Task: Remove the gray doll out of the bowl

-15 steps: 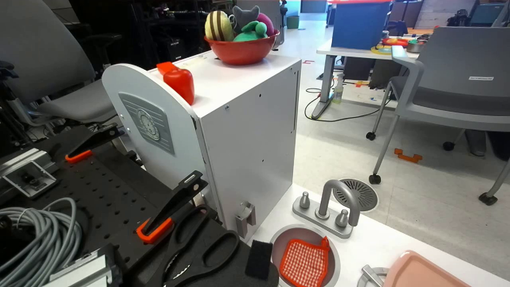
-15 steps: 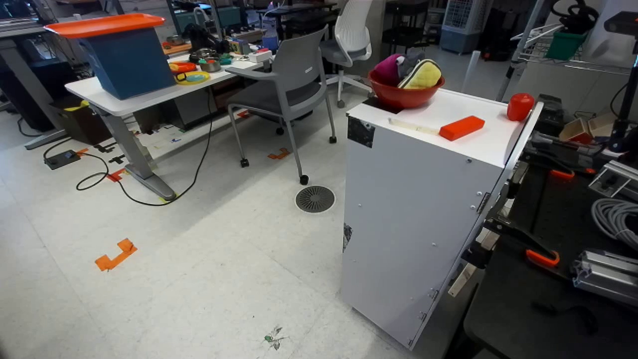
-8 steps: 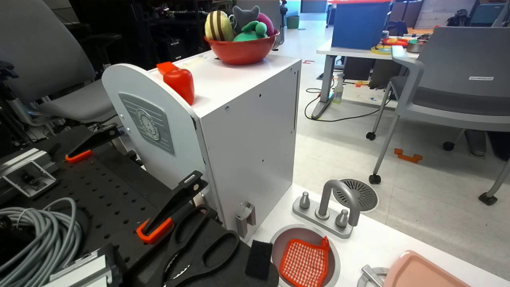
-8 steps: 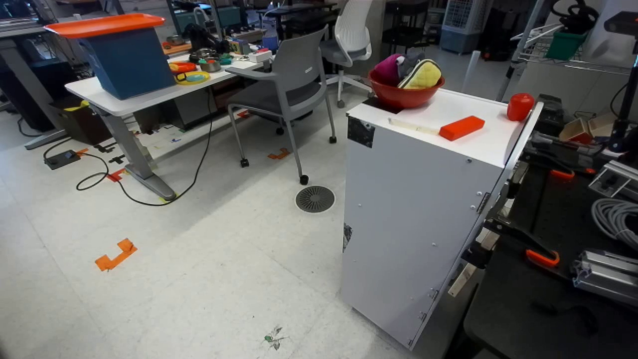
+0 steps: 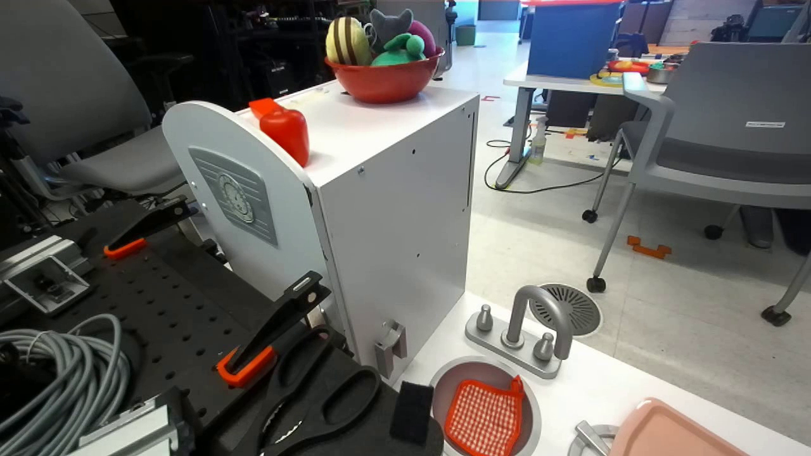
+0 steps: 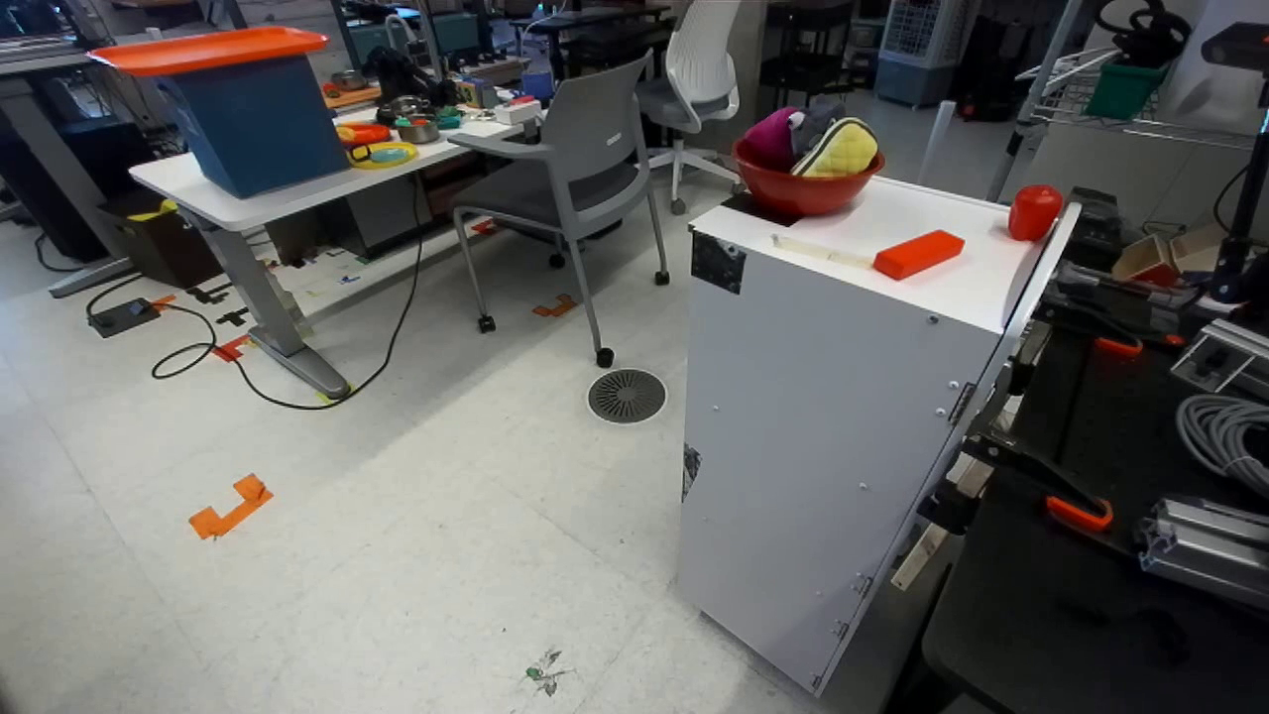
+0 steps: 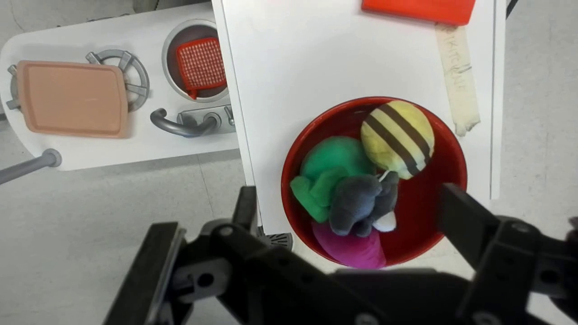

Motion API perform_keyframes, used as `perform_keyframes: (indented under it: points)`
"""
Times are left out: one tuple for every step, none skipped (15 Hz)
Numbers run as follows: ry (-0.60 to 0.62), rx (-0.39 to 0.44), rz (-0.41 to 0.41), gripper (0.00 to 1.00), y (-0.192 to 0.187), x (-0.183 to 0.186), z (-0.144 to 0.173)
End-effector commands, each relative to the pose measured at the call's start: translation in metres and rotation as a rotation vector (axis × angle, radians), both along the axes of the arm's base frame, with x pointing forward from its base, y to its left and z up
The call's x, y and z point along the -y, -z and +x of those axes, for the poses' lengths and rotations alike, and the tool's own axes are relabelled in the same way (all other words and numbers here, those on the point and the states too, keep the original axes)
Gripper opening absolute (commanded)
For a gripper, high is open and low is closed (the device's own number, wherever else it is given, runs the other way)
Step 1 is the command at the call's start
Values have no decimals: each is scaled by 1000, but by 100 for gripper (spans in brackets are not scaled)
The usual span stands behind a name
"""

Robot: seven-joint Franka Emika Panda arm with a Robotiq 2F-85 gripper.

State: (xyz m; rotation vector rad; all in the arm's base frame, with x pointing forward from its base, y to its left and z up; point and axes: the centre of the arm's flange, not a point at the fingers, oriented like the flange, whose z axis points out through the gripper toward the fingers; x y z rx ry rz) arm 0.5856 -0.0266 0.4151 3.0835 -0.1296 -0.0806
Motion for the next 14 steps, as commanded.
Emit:
perform_keyframes:
  points:
    - [2, -7, -5, 100, 4, 1, 9]
    - [11, -1, 19, 100, 3, 0, 10]
    - [30, 15, 19, 100, 2, 0, 11]
    - [44, 29, 29, 100, 0, 0, 12]
    - [66, 55, 39, 100, -3, 1, 14]
    - [82, 74, 35, 100, -5, 2, 16]
    - [87, 86, 16, 100, -6, 2, 17]
    - [92, 98, 5, 100, -7, 1, 19]
    - [87, 108, 9, 100, -8, -1, 21]
    - [79, 108, 17, 100, -8, -3, 21]
    - [58, 102, 41, 100, -10, -7, 19]
    - [32, 102, 66, 100, -13, -11, 15]
    - [5, 77, 86, 100, -18, -17, 7]
    - [-4, 47, 97, 100, -22, -21, 1]
